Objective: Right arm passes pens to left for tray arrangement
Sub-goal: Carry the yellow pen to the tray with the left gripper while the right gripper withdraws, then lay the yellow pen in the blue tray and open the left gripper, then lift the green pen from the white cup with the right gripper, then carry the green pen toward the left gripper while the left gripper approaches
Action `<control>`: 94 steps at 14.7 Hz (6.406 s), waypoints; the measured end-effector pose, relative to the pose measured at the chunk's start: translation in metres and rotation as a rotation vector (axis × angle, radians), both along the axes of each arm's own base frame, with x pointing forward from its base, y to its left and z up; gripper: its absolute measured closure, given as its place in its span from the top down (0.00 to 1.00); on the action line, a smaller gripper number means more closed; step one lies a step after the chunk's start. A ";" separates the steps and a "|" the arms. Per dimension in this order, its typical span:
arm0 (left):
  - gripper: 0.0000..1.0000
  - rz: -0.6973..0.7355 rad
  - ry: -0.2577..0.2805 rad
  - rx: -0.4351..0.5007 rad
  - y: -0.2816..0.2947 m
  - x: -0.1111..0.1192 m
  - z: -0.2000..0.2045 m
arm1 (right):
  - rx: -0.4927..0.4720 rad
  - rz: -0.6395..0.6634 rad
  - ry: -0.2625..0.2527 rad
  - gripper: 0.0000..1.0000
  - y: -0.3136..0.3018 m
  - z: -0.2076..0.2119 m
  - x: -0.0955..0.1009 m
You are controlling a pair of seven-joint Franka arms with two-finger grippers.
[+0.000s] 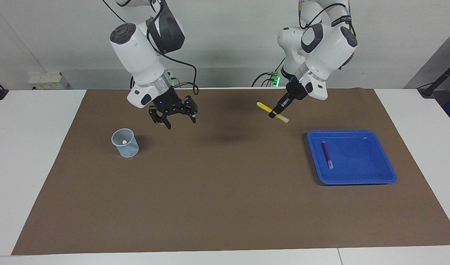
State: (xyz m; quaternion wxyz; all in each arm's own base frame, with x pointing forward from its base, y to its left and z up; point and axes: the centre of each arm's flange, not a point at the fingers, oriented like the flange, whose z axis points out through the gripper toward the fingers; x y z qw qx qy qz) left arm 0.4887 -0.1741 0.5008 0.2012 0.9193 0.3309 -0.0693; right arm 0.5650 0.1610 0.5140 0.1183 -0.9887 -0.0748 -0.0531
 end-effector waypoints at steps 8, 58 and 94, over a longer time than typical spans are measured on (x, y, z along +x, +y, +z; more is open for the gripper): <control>0.19 -0.634 -0.085 0.265 0.125 0.004 -0.019 | -0.255 0.332 0.034 0.84 -0.115 -0.070 -0.007; 0.70 -0.721 -0.110 0.376 0.247 0.091 -0.170 | -0.280 0.365 0.028 0.18 -0.184 -0.034 0.001; 1.00 0.971 0.312 -0.259 -0.069 0.058 0.089 | 0.675 -1.015 0.071 0.18 0.158 0.070 -0.044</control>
